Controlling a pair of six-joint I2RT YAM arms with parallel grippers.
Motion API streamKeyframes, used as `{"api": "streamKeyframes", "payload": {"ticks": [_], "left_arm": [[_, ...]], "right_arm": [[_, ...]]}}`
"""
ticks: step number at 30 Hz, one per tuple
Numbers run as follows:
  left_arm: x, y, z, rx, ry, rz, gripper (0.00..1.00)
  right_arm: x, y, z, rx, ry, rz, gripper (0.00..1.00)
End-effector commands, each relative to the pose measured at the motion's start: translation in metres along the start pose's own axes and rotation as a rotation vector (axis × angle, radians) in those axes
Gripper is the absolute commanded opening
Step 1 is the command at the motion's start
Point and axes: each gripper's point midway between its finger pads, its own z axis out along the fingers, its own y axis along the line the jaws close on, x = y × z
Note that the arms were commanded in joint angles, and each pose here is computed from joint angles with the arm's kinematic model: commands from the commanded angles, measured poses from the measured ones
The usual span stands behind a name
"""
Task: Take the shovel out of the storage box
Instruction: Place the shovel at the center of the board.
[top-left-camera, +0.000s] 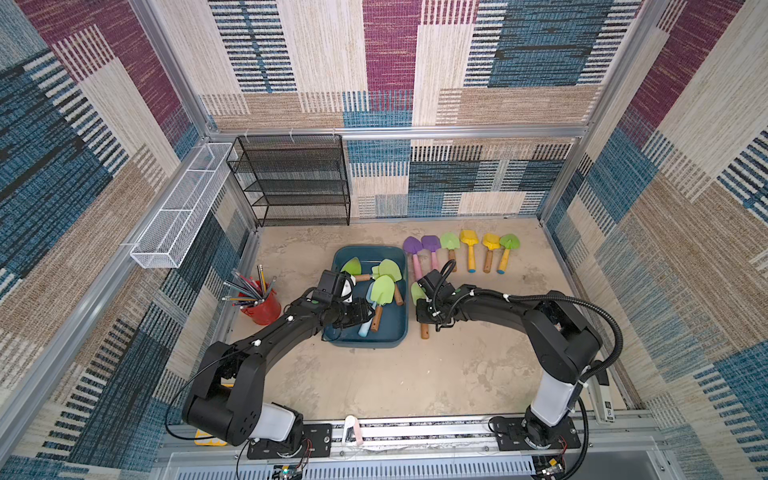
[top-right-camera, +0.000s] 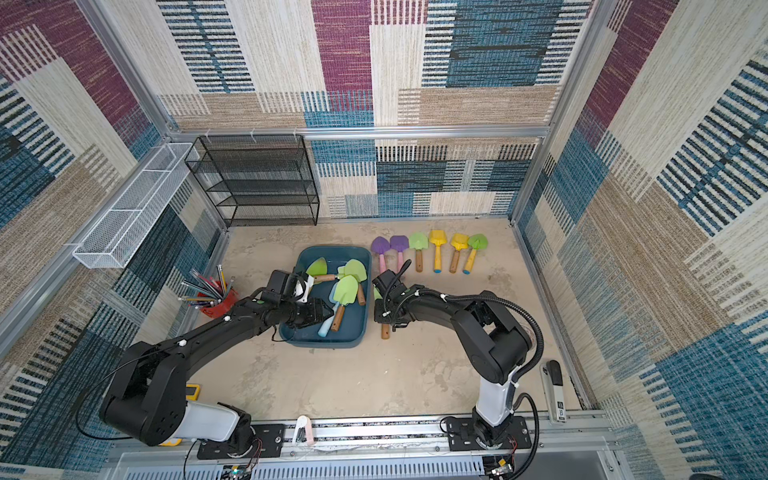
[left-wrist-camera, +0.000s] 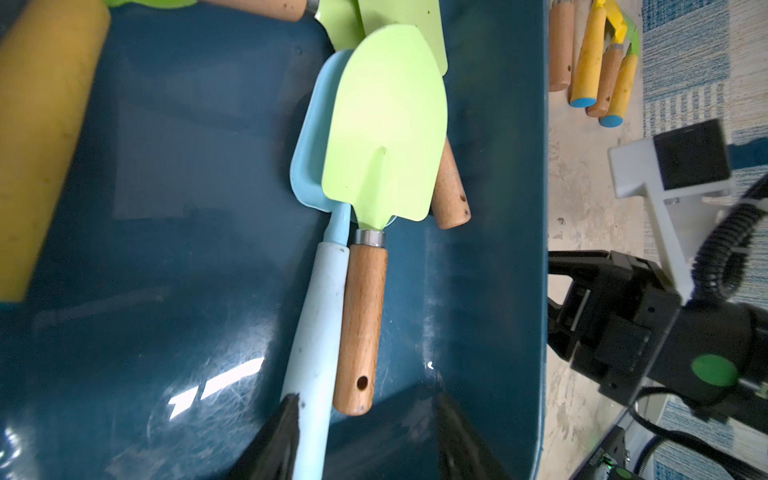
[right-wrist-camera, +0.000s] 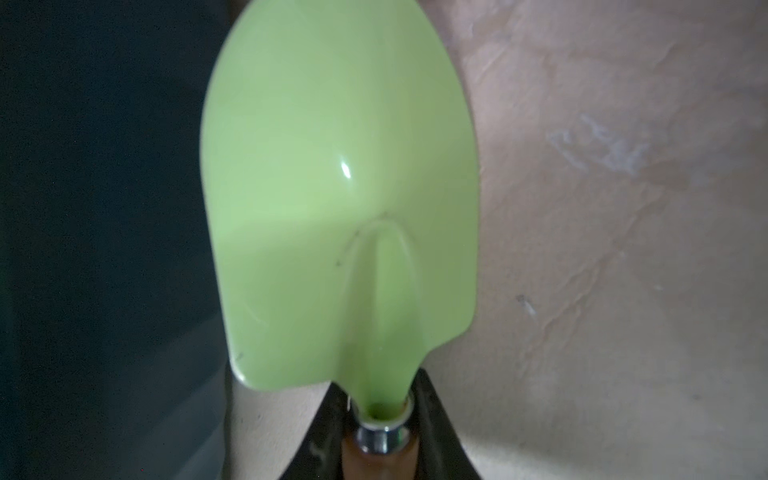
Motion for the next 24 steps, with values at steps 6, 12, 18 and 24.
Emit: {"api": "streamKeyframes", "payload": {"ticks": [6,12,18,24], "left_arm": [[-0.001,-0.003,0.006,0.024,0.014,0.012,0.56],[0.000,-0.004,0.010,0.026,0.024,0.015,0.56],[0.004,0.000,0.012,0.007,0.033,0.012,0.56],[0.004,0.003,0.013,-0.021,0.042,0.017,0.56]], "right_arm": [[0.006,-0.002,0.003,0.013,0.015,0.010,0.28],[0.008,0.002,0.005,-0.007,0.022,0.007,0.32],[0.007,0.013,0.002,-0.051,0.018,0.008,0.34],[0.005,0.023,-0.006,-0.092,0.009,0.004,0.34]]}}
